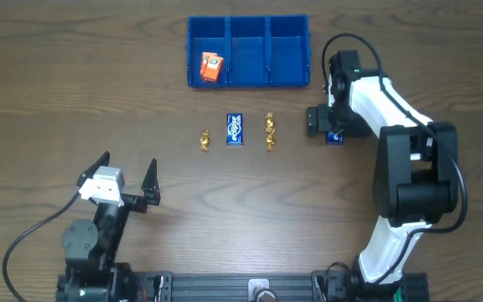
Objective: Sort Candies Into Trays
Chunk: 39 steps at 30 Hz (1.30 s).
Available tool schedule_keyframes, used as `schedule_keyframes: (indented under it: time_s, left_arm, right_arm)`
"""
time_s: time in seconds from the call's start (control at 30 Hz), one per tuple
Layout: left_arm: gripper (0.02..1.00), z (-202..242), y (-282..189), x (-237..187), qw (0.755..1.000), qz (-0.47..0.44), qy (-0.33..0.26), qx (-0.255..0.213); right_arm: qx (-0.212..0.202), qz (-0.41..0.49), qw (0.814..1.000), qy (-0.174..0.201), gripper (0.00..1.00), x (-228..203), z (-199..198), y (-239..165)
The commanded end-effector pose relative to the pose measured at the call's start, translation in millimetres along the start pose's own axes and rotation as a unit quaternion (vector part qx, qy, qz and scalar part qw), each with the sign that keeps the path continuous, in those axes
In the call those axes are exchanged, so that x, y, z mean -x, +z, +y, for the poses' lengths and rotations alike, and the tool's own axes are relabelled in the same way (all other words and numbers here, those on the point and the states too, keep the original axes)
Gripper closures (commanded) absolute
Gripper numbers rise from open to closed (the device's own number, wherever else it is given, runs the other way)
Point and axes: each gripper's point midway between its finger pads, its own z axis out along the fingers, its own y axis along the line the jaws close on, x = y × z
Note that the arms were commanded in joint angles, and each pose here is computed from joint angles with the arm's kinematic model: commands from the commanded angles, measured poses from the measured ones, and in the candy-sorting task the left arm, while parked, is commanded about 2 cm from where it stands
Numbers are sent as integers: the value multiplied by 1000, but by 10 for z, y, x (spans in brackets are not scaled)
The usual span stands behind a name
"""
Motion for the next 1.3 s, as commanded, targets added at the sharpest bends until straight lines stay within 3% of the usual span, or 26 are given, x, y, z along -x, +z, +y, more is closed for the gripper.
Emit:
schedule_keyframes:
  time_s: [0.03,0.33,0.53,0.7,0.93,1.03,1.13,1.3]
  left_arm:
    - [20,-22,11,-161,1000,22,3,-10]
    - [20,-22,11,-161,1000,22,3,-9]
    - [18,-22,11,-161,1000,22,3,-9]
    - [20,-22,11,-161,1000,22,3,-9]
    - [20,-22,11,-161,1000,22,3,-9]
    - [20,-22,11,-161,1000,22,3,-9]
    - [20,-22,11,-161,1000,22,3,-10]
    - [20,-22,11,-161,1000,22,3,-9]
  right_arm:
    - [13,-10,1000,-1,137,79,28,8]
    - [22,-15,1000,7,560,97,5,24]
    - [22,-14,1000,7,660,95,6,24]
    - [11,-28,1000,0,684,128,59,-78]
    - [12,-155,988,-20,746,517,451,-992]
    - [6,-241,970,-9,737,777,723,-1590]
    - [11,-308,951,-25,737,977,1053,-2042]
    - [38,-392,919,-19,737,1275,1506,-2377]
